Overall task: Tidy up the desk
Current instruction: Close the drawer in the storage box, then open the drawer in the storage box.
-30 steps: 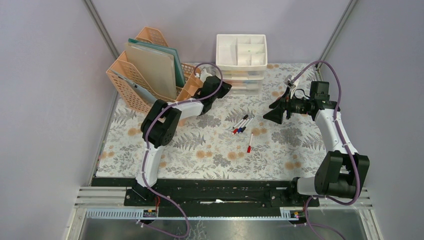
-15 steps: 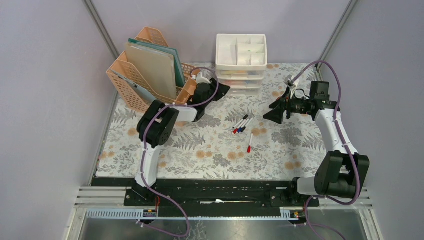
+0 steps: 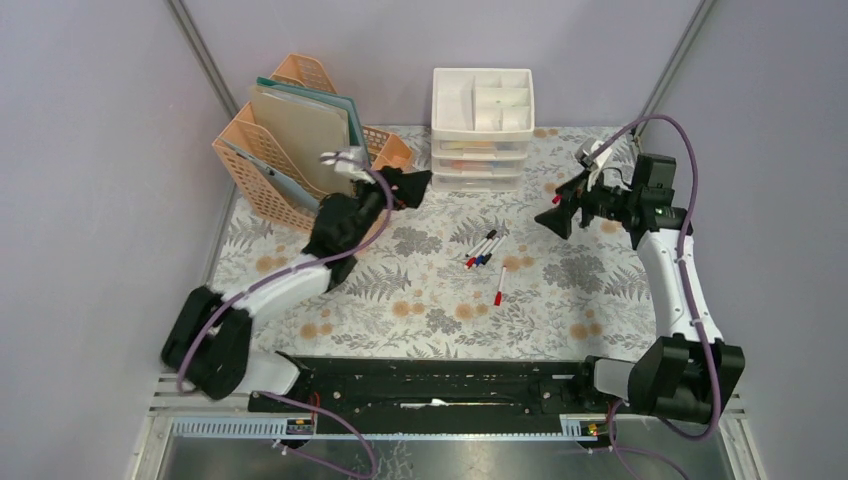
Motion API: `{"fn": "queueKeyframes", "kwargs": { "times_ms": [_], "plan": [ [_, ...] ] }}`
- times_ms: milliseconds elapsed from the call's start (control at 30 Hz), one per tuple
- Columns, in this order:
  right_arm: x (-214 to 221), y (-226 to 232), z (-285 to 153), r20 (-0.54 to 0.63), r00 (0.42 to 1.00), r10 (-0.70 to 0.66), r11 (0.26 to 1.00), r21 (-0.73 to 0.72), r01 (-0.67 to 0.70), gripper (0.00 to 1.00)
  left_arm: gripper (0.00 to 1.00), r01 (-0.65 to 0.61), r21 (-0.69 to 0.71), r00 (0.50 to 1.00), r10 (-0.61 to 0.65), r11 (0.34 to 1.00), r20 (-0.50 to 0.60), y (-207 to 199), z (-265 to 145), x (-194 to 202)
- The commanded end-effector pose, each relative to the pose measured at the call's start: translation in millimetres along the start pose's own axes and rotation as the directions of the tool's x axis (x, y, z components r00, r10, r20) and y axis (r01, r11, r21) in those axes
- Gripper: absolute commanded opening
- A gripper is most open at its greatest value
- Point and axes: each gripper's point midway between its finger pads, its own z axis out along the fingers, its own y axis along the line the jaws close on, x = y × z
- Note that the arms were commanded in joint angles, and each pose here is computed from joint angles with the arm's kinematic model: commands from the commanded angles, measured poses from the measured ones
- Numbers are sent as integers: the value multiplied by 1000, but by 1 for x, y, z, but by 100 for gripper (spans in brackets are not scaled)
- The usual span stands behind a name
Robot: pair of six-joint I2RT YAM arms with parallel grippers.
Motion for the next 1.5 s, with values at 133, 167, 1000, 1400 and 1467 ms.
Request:
{"fn": "queueKeyframes", "kwargs": {
  "times_ms": [133, 167, 1000, 1400, 1467],
  "plan": [
    [-123, -32, -16, 205, 970, -129, 988, 115, 107, 100, 99, -110, -115, 976, 129, 987, 176, 12, -83, -50],
    [-132, -34, -13, 225, 970, -94, 993, 96, 74, 100, 99, -94, -112, 976, 114, 989, 185, 13, -93, -51],
    [-124, -201, 93, 104, 956, 274, 644, 718, -263, 89, 99, 33, -56, 993, -27, 998, 117, 12, -197, -18],
    [-99, -221, 108, 37, 958, 286, 630, 745, -217, 57, 99, 112, -9, 992, -111, 994, 59, 9, -193, 3],
    [-98, -222, 112, 33, 957, 287, 633, 744, -215, 56, 99, 129, 4, 990, -129, 992, 52, 7, -191, 5]
  ]
}}
